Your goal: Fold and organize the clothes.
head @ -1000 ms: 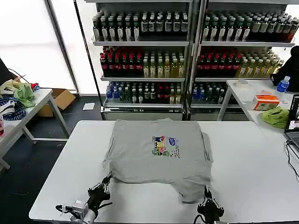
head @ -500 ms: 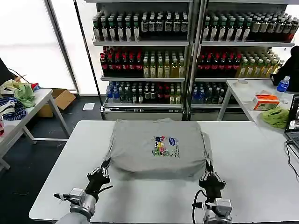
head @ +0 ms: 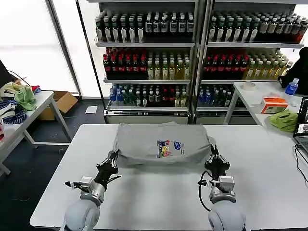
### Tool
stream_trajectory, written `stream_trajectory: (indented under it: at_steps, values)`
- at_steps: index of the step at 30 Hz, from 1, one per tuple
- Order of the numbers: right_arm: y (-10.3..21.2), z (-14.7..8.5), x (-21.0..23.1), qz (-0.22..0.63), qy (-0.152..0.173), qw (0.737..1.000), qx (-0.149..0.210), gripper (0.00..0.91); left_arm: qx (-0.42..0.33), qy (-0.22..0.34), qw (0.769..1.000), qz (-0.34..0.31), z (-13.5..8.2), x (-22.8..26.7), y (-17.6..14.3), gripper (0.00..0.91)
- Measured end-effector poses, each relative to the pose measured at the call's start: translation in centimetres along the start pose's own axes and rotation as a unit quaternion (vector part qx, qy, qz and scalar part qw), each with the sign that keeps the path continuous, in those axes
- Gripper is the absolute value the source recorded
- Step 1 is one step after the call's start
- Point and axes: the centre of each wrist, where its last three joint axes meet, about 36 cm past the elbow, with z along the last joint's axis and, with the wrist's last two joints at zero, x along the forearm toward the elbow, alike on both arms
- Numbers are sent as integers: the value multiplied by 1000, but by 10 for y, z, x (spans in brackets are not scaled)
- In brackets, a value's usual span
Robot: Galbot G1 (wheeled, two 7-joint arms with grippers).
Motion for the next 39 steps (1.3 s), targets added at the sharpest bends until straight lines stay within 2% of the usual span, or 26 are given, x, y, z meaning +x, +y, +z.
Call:
stream_trajectory:
  at_steps: [12, 13, 14, 16, 17, 23, 30, 39]
  values:
    - [10, 2, -60, 1, 25, 1000, 12, 0, -6, 21, 1000, -15, 9, -45, 18, 10]
    - [11, 3, -64, 1, 28, 1000, 13, 141, -6, 22, 1000, -17, 10, -47, 19, 121]
    - [12, 3, -67, 2, 33, 999, 14, 202, -7, 24, 1000, -18, 11, -50, 21, 212]
    - [14, 5, -74, 4, 42, 999, 15, 484, -9, 29, 999, -21, 12, -55, 24, 776]
    - [15, 6, -77, 6, 47, 999, 14, 907, -10, 31, 999, -23, 13, -57, 26, 907]
    - [23, 7, -92, 12, 82, 997, -1, 907, -14, 46, 998, -34, 15, -69, 34, 907]
    - [38, 3, -95, 14, 133, 990, -52, 907, -18, 60, 997, -44, 13, -72, 34, 907]
    - [40, -7, -85, 25, 151, 985, -81, 907, -24, 81, 995, -54, 5, -65, 38, 907]
